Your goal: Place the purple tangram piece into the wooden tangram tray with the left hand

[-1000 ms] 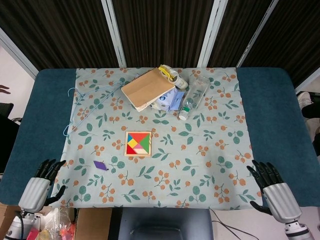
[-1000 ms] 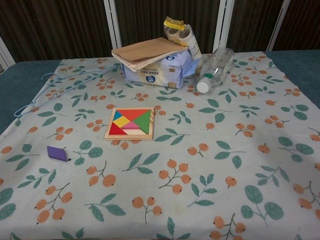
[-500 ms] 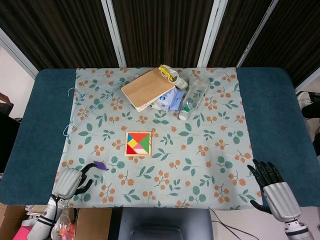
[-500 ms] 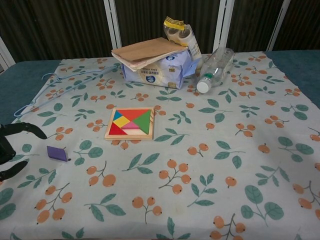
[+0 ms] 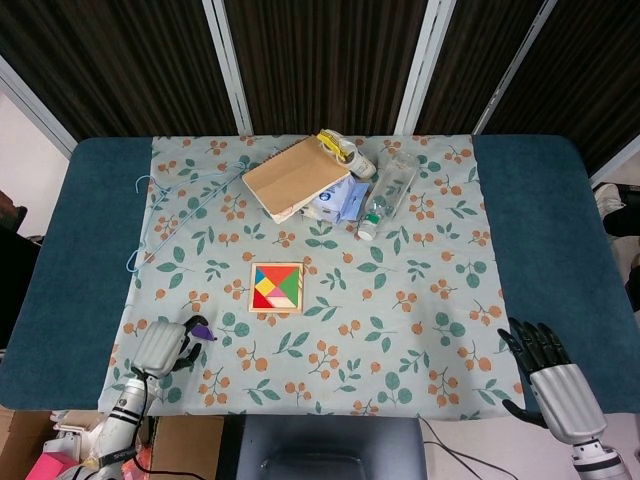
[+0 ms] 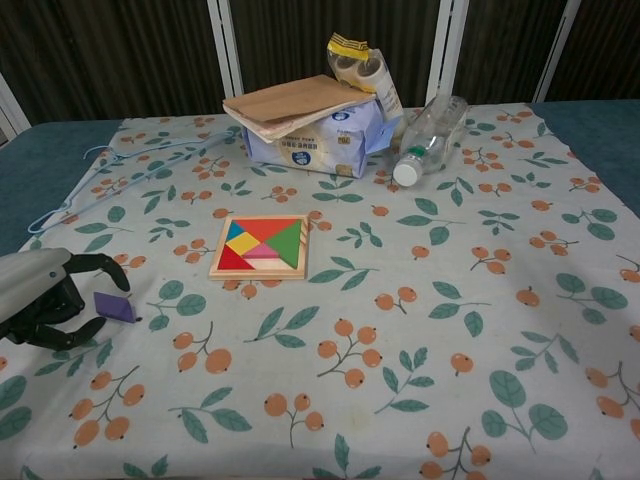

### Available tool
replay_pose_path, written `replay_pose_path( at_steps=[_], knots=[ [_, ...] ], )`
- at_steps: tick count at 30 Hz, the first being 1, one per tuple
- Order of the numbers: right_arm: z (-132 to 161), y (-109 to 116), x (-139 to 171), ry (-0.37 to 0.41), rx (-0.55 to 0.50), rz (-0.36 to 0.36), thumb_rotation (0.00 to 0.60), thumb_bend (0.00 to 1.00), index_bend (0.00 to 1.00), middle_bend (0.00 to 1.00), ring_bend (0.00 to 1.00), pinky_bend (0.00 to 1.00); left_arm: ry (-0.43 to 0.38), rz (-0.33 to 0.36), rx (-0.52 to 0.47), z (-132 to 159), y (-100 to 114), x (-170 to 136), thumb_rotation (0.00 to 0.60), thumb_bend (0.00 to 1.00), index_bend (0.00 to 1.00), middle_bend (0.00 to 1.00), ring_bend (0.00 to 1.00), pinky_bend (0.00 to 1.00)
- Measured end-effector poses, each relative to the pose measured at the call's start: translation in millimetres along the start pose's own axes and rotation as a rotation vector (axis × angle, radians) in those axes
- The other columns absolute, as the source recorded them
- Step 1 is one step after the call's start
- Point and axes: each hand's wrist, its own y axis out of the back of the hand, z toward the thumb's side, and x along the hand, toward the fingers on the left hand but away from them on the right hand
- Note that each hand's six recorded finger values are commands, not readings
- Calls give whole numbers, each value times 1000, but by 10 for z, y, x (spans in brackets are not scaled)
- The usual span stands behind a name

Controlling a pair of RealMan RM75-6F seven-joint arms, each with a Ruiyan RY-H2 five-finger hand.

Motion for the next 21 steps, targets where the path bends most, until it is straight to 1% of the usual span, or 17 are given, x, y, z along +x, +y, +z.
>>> replay_pose_path(
  at_steps=[6, 14, 21],
  knots=[
    [2, -1, 0, 0, 1, 0, 600, 160, 0, 0, 0, 0, 13, 6, 15, -41, -31, 53, 600, 406, 391, 1000, 1000, 1000],
    [3, -3, -4, -2, 3, 1, 600, 160, 0, 0, 0, 0, 26, 3, 25, -81, -60, 88, 600, 410, 377, 1000, 1000, 1000],
    [8, -6, -3, -2, 5, 1, 600, 160, 0, 0, 0, 0, 41, 6, 16, -123, -55, 102, 600, 410, 400, 1000, 1000, 1000]
  ],
)
